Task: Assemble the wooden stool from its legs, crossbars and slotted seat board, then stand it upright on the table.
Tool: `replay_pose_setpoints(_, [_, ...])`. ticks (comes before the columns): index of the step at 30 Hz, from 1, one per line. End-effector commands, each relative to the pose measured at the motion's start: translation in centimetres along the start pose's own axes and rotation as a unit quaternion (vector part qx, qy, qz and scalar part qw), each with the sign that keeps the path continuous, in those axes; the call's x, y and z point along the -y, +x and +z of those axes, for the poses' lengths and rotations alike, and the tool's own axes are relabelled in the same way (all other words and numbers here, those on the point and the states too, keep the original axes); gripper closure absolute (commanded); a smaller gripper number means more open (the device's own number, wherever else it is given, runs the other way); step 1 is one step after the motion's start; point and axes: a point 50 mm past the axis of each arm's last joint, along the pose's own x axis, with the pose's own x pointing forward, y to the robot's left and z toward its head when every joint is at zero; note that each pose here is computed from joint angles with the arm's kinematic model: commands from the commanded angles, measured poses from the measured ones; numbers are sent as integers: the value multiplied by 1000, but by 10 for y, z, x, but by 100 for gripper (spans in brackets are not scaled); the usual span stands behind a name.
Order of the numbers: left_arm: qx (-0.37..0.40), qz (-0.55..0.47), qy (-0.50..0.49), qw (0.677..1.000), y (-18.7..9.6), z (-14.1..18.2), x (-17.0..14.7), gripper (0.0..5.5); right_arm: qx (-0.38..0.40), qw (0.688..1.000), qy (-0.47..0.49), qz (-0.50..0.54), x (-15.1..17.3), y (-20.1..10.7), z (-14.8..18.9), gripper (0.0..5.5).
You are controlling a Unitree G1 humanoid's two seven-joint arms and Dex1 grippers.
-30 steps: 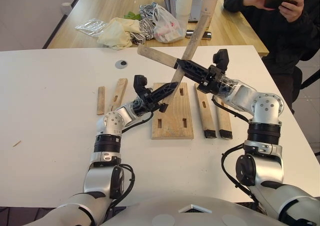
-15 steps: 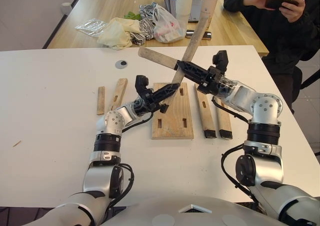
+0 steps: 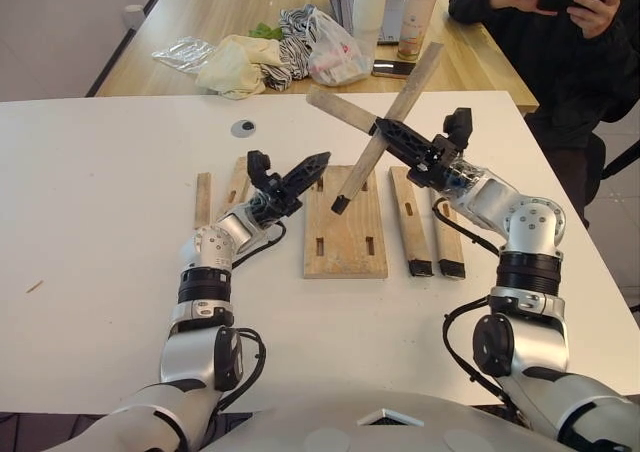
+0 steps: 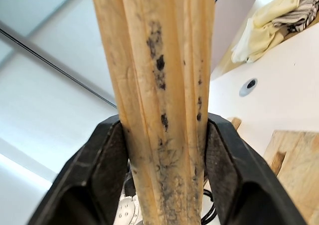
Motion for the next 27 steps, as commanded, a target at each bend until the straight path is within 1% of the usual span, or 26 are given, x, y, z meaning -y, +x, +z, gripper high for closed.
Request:
replay_pose_setpoints(1, [101, 174, 152, 968, 7, 35, -17, 67, 44, 996, -83, -6, -4, -11, 20, 344])
replay_pose_setpoints(2, [118, 210, 195, 951, 8, 43, -19, 67, 47, 994, -93, -11, -3, -12, 21, 344])
replay_pose_setpoints(4, [134, 236, 252, 929, 12, 49, -17, 67, 47, 992, -117, -20, -2, -14, 23, 344])
replay_pose_setpoints(7, [128, 257, 294, 912, 17, 47, -17, 67, 29, 987, -155, -32, 0, -15, 21, 344])
replay_pose_setpoints(9, [115, 273, 330, 896, 16, 44, -20, 67, 16, 978, -203, -42, -1, -17, 17, 344])
replay_pose_setpoints(11, [112, 287, 341, 888, 12, 42, -23, 67, 22, 968, -246, -43, -2, -19, 16, 344])
replay_pose_setpoints(17, [103, 289, 366, 879, 12, 40, -23, 67, 32, 943, -329, -39, -3, -26, 9, 344])
replay_pose_setpoints(20, [92, 293, 369, 877, 11, 37, -25, 67, 12, 955, -295, 0, -3, -32, 0, 344])
replay_pose_setpoints(22, [95, 297, 363, 878, 10, 36, -26, 67, 10, 958, -286, 21, -2, -37, -5, 344])
replay_pose_setpoints(25, [122, 276, 335, 892, 20, 39, -17, 67, 15, 961, -269, 63, -6, -46, -14, 344])
replay_pose_setpoints(27, [124, 267, 335, 895, 24, 40, -13, 67, 6, 959, -271, 78, -7, -50, -18, 344])
